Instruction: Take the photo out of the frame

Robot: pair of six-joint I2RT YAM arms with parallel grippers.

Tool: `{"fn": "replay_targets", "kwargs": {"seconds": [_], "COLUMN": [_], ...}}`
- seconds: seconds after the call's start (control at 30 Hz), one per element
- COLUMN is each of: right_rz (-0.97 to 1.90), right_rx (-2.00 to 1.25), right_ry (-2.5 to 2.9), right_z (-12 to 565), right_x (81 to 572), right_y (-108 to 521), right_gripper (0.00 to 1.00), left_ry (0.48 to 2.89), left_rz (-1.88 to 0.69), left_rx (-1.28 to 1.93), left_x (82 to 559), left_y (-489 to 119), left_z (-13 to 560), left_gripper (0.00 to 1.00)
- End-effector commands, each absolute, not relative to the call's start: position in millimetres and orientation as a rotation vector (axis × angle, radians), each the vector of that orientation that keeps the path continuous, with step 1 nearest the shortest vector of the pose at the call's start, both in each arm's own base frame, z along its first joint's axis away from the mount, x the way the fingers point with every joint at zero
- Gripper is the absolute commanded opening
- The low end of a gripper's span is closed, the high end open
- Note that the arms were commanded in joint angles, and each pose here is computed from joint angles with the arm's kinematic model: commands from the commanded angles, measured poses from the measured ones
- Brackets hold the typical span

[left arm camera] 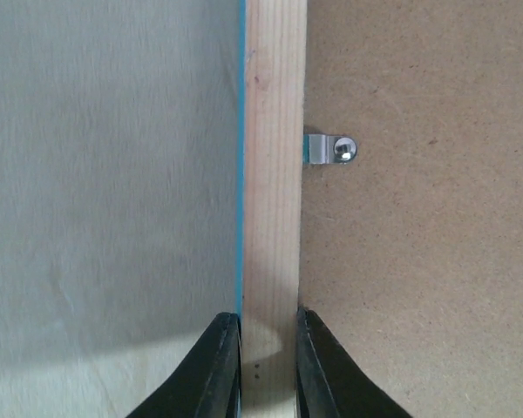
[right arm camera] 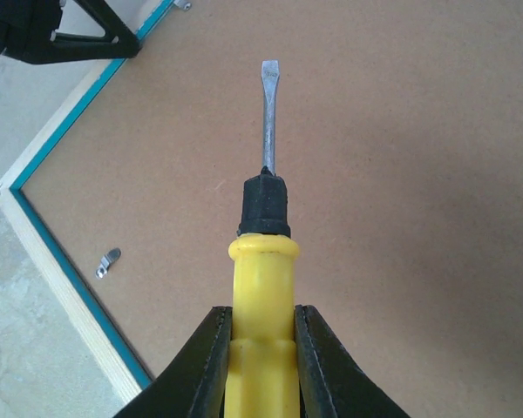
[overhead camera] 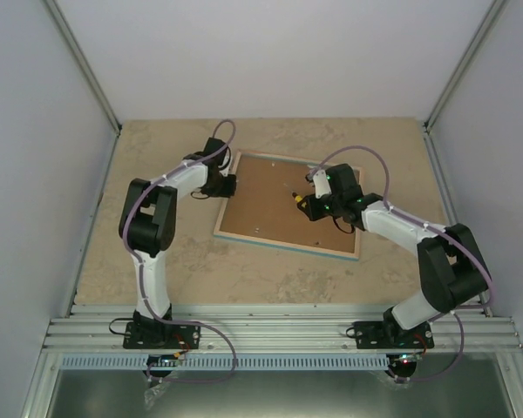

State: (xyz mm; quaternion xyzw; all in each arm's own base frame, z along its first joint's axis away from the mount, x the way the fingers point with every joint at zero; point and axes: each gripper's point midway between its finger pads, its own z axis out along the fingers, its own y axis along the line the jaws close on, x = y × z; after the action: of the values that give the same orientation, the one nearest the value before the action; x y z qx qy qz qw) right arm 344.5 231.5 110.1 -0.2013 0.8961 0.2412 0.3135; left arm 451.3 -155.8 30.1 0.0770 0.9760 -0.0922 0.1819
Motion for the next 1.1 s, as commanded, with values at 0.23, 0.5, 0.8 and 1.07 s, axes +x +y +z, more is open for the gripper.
{"fn": "replay_targets", "kwargs": {"seconds": [0.23,0.5,0.8,1.07], "right_rz": [0.691,0.695,0.701,0.692], "right_rx": [-0.645,-0.753,-0.855,-0.912], "right_ry": [2.346,2.39,2.461,2.517], "right_z": [115,101,81,65], "right_x": [344,337,329,326], "right_y": [268,288,314,329], "right_gripper": [0.0,0.0,0.0,0.0], "left_ry": [2.823,2.799,2.807,2.81], "left_rz": [-0.353,-0.457,-0.552,-0.559], "left_rx": [0.032,0.022,0.031,0.012], "left_x": [396,362,335,325], "left_y": [-179,-204,-215,-211], "left_z": [41,50,47,45], "left_gripper": [0.13,0.13,0.14,0.14]}}
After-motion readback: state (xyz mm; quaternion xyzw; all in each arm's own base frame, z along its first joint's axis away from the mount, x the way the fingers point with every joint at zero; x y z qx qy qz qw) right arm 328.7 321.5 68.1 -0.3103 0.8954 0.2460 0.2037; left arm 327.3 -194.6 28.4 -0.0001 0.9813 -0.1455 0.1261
